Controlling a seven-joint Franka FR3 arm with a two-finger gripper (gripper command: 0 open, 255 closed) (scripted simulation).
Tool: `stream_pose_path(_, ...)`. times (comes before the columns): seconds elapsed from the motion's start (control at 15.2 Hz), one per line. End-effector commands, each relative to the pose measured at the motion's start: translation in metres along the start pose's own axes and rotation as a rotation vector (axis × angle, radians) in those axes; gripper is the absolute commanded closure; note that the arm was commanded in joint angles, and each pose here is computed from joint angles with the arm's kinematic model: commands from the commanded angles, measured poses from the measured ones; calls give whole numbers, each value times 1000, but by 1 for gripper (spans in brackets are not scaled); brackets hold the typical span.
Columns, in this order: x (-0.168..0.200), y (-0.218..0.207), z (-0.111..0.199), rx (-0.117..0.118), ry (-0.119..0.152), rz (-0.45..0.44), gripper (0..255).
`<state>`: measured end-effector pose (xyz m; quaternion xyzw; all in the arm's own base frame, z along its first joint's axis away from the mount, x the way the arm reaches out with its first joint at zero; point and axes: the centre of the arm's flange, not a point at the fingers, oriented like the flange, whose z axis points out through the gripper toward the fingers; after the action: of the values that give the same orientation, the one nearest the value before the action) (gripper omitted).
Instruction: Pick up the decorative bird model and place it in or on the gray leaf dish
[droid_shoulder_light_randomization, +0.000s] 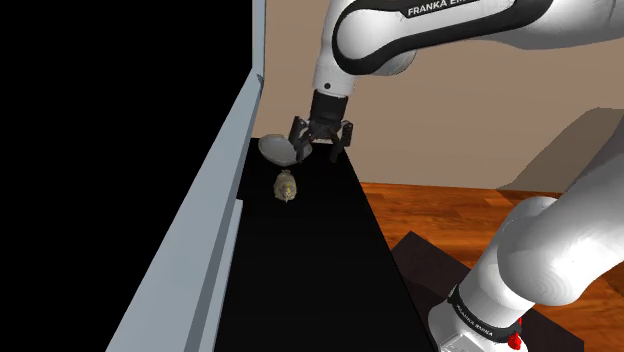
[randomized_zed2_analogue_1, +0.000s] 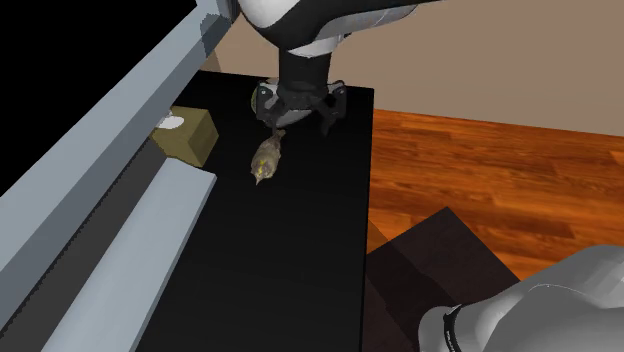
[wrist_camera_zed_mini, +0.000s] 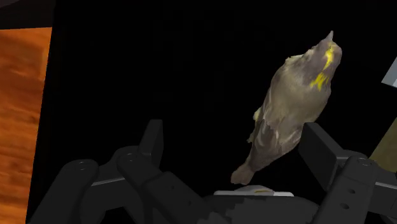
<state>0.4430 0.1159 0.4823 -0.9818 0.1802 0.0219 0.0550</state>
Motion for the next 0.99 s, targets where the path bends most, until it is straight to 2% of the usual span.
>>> stream_pose_path(0.0, 11, -18, 15, 14, -2, 49, 0)
stream_pose_path(0.26, 38, -51, 33, 39, -6, 134, 0)
stream_pose_path(0.73, 38, -52, 70, 39, -6, 134, 0)
stream_pose_path(0.92, 38, -53, 73, 39, -6, 134, 0)
